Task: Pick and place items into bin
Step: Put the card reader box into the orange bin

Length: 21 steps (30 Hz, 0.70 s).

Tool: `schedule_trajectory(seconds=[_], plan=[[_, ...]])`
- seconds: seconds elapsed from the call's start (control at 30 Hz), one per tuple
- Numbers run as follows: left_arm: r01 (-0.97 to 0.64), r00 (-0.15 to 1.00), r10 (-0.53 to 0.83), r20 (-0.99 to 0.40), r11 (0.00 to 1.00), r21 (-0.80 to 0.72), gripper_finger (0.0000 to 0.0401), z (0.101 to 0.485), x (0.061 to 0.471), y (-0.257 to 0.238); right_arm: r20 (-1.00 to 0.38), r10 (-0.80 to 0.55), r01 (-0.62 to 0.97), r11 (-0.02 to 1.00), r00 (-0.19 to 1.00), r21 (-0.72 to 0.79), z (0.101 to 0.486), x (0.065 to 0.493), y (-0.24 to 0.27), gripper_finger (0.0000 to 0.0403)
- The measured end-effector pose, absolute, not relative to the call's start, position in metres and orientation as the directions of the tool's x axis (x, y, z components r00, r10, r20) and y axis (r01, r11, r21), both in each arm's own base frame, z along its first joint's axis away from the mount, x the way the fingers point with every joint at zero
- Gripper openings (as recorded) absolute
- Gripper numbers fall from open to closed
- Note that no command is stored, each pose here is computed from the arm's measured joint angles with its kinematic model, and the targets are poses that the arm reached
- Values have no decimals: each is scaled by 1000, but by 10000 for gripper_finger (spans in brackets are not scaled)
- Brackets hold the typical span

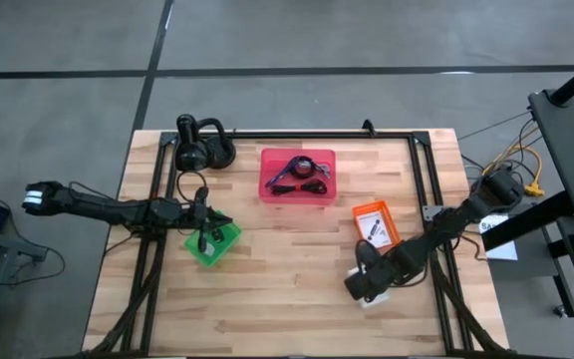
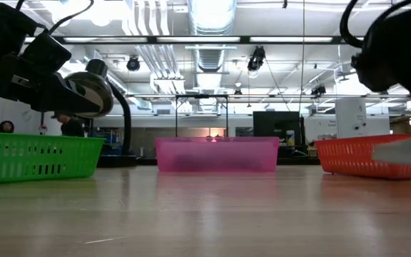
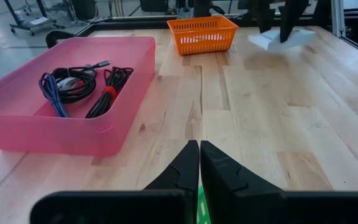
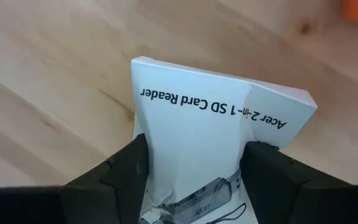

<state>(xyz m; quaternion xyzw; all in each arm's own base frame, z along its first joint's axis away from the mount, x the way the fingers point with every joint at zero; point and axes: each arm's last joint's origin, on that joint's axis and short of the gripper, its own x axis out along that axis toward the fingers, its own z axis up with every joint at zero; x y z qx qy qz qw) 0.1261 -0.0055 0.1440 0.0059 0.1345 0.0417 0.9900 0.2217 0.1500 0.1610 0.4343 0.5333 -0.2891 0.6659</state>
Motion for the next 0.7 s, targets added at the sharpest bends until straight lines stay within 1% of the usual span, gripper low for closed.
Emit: schedule_trajectory(seconds=[0.1,0.27,0.4,0.53,0.7], plan=[[-81,960,84,-266,996,23,0,144,126,-5,-945,71,832,457,319,316,172,220,147,209],[-81,960,84,-266,996,22,0,144,126,-5,-888,28,784,458,458,419,199,215,140,209],[-81,961,84,-265,996,22,0,144,126,-5,-845,-30,759,457,534,464,219,205,130,204],[-81,960,84,-266,996,23,0,144,126,-5,-843,-78,770,458,533,444,233,191,115,197],[-81,961,84,-264,996,22,0,144,126,-5,-875,-143,817,451,463,359,241,175,94,196]])
